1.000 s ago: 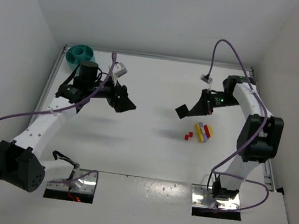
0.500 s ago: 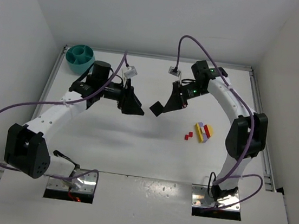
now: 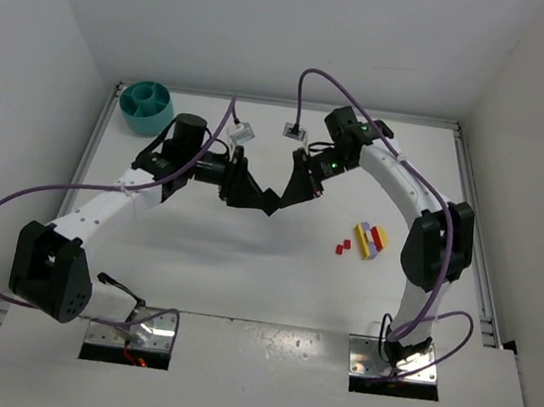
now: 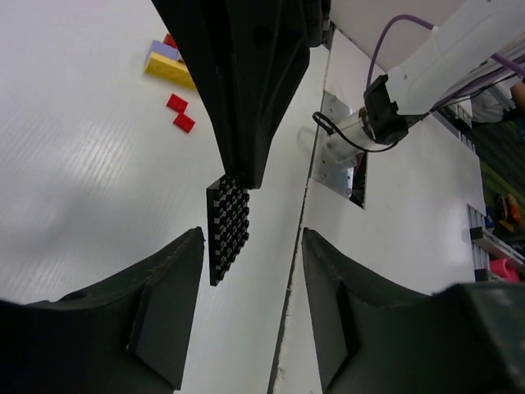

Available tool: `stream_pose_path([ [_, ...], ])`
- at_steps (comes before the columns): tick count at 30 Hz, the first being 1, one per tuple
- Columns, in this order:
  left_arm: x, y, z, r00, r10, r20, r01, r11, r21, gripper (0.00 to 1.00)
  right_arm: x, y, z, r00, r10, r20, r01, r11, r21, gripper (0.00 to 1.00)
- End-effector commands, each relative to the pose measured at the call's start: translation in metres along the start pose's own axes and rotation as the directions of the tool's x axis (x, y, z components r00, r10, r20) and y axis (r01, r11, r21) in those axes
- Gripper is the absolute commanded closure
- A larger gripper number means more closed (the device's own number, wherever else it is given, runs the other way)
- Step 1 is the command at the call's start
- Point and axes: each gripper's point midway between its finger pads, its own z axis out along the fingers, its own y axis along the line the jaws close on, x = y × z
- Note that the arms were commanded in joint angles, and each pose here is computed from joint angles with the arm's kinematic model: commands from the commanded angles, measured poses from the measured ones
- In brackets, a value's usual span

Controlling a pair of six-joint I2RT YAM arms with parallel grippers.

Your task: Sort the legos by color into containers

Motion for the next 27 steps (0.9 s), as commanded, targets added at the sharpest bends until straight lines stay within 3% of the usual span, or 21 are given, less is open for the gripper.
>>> stream_pose_path([
  [1,-0.003,-0.004,0.005,0.999,0.038,0.013,-0.039,0.999,0.017,0.44,-0.015,0.007,0.004,0.998,-0.067,0.007,0.067,0.998,-0.005,1.0],
  [5,-0.004,-0.004,0.005,0.999,0.046,0.018,-0.046,0.999,0.017,0.62,-0.013,0.008,0.007,0.998,-0.062,-0.003,0.062,0.998,-0.003,1.0],
  [13,0.0,0.0,0.004,0.998,0.059,0.017,-0.059,0.998,-0.008,0.83,-0.015,0.006,0.006,0.998,-0.064,0.002,0.064,0.998,0.021,0.97],
  [16,0.001,0.004,0.003,0.998,0.061,0.022,-0.06,0.997,-0.041,0.91,-0.013,0.001,0.007,0.999,-0.049,0.004,0.049,0.998,0.049,0.81],
  [18,0.002,0.008,-0.001,0.998,0.05,0.024,-0.048,0.997,-0.061,0.95,-0.02,0.002,-0.005,0.998,-0.055,0.034,0.053,0.996,0.074,0.65],
  [27,-0.01,0.055,-0.042,0.999,0.0,0.054,0.017,0.949,-0.313,1.0,-0.009,-0.031,-0.026,1.0,-0.011,0.021,0.004,0.953,0.303,0.52],
])
